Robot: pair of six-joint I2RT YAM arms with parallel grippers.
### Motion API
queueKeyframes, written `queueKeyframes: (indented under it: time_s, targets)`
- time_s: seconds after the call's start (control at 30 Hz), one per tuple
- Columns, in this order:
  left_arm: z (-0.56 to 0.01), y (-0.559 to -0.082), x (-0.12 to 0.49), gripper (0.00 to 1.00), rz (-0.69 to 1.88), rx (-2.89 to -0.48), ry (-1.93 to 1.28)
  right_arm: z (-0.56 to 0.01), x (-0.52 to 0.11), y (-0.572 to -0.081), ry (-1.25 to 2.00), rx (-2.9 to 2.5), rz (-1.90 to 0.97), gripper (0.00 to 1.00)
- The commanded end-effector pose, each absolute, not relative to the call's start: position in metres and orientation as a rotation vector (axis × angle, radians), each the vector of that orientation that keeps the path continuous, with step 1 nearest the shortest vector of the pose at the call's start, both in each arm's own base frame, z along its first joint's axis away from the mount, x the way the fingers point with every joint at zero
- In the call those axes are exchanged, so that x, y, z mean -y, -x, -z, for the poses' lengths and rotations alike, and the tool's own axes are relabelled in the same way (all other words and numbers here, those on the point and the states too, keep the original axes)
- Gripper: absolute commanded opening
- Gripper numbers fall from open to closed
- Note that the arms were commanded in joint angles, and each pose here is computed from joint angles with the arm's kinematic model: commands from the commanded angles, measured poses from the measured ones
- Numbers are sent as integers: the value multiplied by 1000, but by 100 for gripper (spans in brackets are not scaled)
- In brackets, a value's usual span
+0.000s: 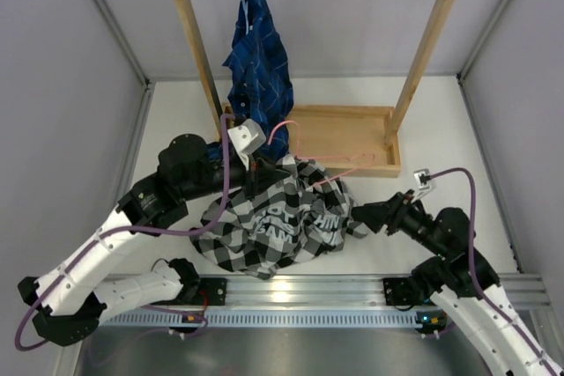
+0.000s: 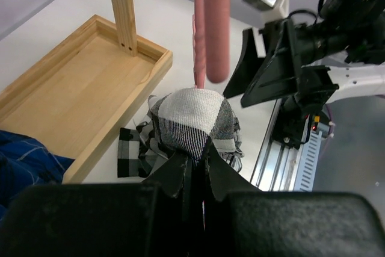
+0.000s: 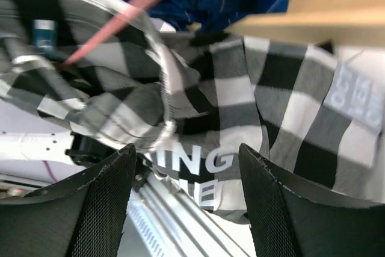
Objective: Place the shirt on the hanger
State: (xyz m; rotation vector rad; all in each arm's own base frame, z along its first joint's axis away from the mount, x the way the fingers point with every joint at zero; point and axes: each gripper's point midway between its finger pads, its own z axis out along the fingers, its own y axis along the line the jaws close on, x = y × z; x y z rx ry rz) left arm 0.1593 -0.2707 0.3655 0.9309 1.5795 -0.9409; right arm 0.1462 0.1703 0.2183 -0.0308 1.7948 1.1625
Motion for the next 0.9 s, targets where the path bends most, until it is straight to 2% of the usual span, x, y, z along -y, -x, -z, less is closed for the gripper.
queueKeyframes:
  time_s: [0.0,0.2,0.37,0.87]
  targets:
    - [-403,-161,274,0,1029,-1468,-791,-256,-188,-146,-58,-1649,-1420,66]
    - [-395,-161,278,0,1047,-1476,-796,-253,-203,-159,-89,-1683,-1479,63]
    - [-392,-163,281,0,1053,-1470,-787,-235,-209,-167,-186,-1729,-1519,51]
    - [-393,-167,287,0,1060,-1452,-783,-216,-221,-157,-209,-1857,-1488,44]
